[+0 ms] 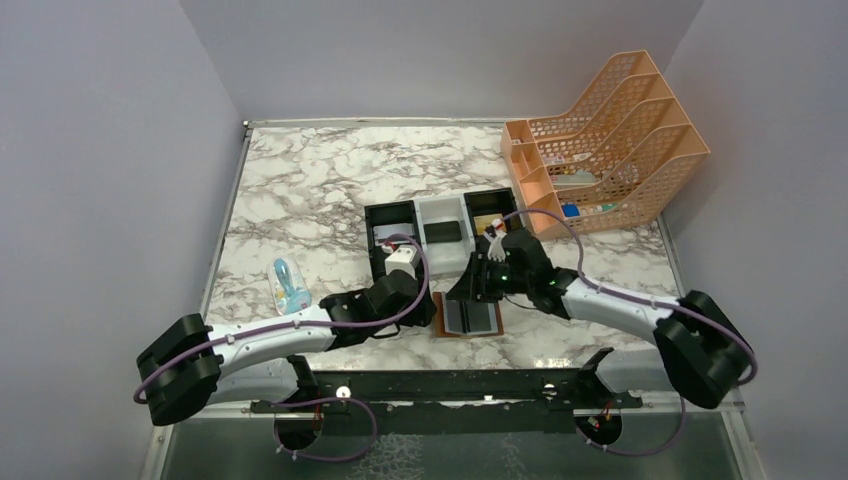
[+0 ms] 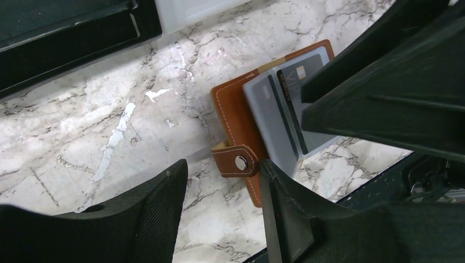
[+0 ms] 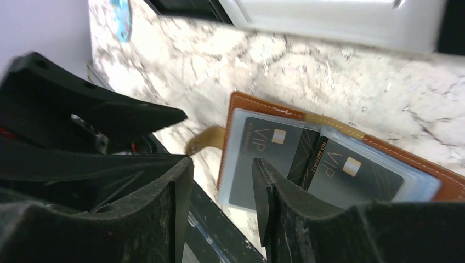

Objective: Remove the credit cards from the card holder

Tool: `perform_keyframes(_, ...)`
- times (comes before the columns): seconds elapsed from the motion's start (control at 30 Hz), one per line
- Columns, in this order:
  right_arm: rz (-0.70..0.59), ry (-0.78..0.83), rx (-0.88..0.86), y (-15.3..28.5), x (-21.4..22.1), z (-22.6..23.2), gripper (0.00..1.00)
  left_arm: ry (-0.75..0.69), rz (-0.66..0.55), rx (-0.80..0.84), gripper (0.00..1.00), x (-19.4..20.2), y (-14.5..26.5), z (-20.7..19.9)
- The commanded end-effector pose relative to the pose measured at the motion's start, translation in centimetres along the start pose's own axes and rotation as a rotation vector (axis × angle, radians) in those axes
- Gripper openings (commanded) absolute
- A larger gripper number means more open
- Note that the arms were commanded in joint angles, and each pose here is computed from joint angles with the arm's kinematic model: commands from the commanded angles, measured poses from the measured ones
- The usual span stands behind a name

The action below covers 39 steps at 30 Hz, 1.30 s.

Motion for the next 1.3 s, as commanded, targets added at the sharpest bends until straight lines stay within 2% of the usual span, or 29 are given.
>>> perform_keyframes(0.0,-0.199,0.037,0.081,2.0,-2.3,-1.0,0.46,-0.015,-0.029,0.046,0.55,-1.8,0.0,-1.6)
perform_keyframes(0.17,-0.282,0.044,0.100,3.4,-2.8,-1.6,0.45,-0.055,-0.014,0.086,0.62,-2.4,-0.5,-2.8)
perform_keyframes(0.4,-0.267,-0.004,0.131,3.4,-2.2,-2.6,0.40,-0.086,0.034,0.089,0.65,-2.2,-1.3,-3.4)
perform_keyframes(0.57,-0.261,-0.017,0.087,3.2,-1.9,-2.4,0.40,-0.118,0.099,0.057,0.65,-1.0,-2.2,-2.9)
perform_keyframes(0.67,-0.227,-0.006,0.062,2.8,-1.3,-2.2,0.39,-0.129,0.139,0.031,0.62,0.0,-2.9,-2.5)
perform_keyframes(0.93,-0.059,-0.004,-0.004,1.3,1.0,-1.6,0.38,-0.140,0.186,0.006,0.43,1.5,-3.8,-2.0)
perform_keyframes(1.27,0.013,-0.013,0.008,0.4,1.7,-2.0,0.37,-0.141,0.197,0.001,0.38,2.0,-3.7,-1.8)
Point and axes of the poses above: each gripper's point midway between its finger pads, its own y axis back along the fingers, its own z axis along the line the jaws close on, x = y × z, the point moved 1 cm from there along y, back along the fingers, and after that the axes turned 15 degrees about -y, right-handed, at the moved point
